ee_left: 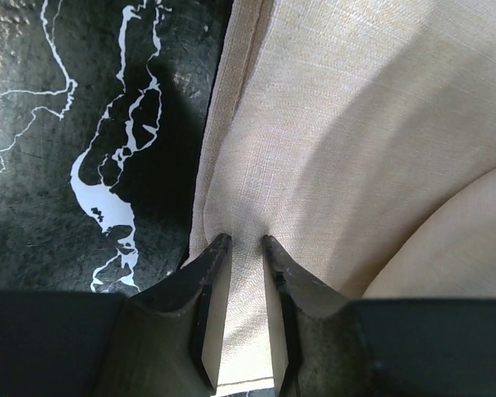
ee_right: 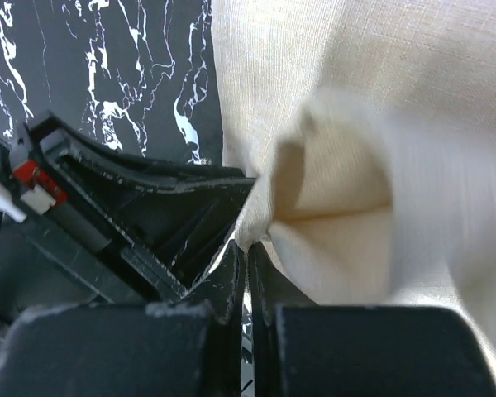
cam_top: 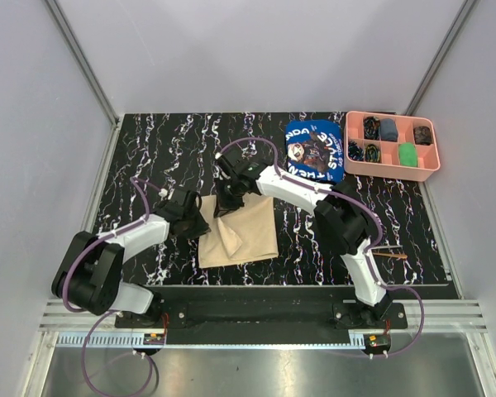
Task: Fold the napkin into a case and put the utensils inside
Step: Fold the rectangle-folded napkin at the center of the board.
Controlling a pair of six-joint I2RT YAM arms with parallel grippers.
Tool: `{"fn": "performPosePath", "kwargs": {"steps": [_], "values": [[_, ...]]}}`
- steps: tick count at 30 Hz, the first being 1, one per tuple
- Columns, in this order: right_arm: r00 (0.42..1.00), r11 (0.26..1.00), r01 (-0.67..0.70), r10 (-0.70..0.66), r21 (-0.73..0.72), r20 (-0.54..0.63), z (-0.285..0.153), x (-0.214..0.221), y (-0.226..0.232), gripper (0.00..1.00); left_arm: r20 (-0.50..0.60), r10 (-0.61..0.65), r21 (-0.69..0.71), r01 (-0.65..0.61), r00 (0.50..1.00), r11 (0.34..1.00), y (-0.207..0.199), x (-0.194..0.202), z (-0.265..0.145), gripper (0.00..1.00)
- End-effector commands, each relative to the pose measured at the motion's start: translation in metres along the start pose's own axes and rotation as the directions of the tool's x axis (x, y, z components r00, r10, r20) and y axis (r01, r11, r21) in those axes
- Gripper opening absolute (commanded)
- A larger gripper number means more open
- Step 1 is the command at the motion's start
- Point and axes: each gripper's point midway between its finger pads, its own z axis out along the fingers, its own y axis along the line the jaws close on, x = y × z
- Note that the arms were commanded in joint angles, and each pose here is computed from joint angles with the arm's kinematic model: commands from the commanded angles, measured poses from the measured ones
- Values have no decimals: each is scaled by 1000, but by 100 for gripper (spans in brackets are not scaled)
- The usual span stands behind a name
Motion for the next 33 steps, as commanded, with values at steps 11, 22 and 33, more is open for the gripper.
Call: {"fn": "performPosePath", "kwargs": {"steps": [11,22,33], "values": [[993,986,-117,114,-115,-32,3,0,29,0,15,-14,-59,14,1000,998,23,11,-1,27],[985,980,-168,164,-104,-43,20,-3,15,0,24,-11,-56,12,1000,998,24,11,-9,28],[982,977,-179,169,-116,-84,31,3,9,0,141,-98,-101,113,985,989,34,-19,-48,37]]}}
